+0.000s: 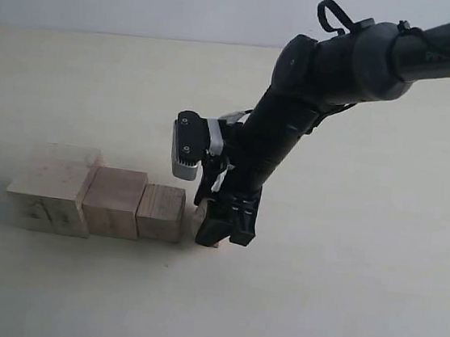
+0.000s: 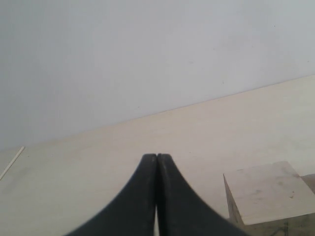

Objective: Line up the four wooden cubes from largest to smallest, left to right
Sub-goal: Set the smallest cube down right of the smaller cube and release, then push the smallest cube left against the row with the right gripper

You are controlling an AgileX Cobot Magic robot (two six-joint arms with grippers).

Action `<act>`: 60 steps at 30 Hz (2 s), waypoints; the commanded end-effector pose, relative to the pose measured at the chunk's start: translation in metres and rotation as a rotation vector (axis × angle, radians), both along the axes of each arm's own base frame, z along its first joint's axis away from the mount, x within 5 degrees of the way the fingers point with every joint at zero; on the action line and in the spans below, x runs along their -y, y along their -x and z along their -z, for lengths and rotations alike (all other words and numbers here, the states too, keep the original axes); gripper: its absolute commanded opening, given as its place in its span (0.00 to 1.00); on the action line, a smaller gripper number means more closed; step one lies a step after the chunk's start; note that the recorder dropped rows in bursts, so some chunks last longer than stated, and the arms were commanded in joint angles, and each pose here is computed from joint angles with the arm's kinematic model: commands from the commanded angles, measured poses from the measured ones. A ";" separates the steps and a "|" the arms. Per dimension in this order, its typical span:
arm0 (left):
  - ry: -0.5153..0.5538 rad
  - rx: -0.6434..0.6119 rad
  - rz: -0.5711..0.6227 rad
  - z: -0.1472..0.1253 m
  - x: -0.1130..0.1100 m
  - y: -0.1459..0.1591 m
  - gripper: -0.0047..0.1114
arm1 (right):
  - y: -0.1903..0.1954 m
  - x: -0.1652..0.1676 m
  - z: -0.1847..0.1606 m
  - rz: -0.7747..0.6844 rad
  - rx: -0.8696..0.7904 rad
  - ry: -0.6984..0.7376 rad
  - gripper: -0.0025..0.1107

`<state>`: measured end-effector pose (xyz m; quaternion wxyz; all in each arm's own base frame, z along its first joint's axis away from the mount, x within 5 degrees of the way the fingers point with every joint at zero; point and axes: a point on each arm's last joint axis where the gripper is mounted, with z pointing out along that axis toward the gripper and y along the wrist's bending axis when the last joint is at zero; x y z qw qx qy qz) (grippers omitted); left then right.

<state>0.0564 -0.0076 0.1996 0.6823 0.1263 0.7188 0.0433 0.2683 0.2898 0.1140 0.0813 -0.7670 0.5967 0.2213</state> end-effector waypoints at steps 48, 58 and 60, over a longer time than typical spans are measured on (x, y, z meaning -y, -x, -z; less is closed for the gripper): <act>0.010 0.010 -0.003 -0.001 0.000 0.000 0.04 | -0.002 0.030 -0.053 0.465 0.121 0.193 0.09; 0.010 0.010 -0.003 -0.001 0.000 0.000 0.04 | -0.007 0.025 -0.004 0.498 0.045 0.256 0.02; 0.010 0.010 -0.003 -0.001 0.000 0.000 0.04 | -0.008 0.022 0.003 0.495 0.047 0.231 0.02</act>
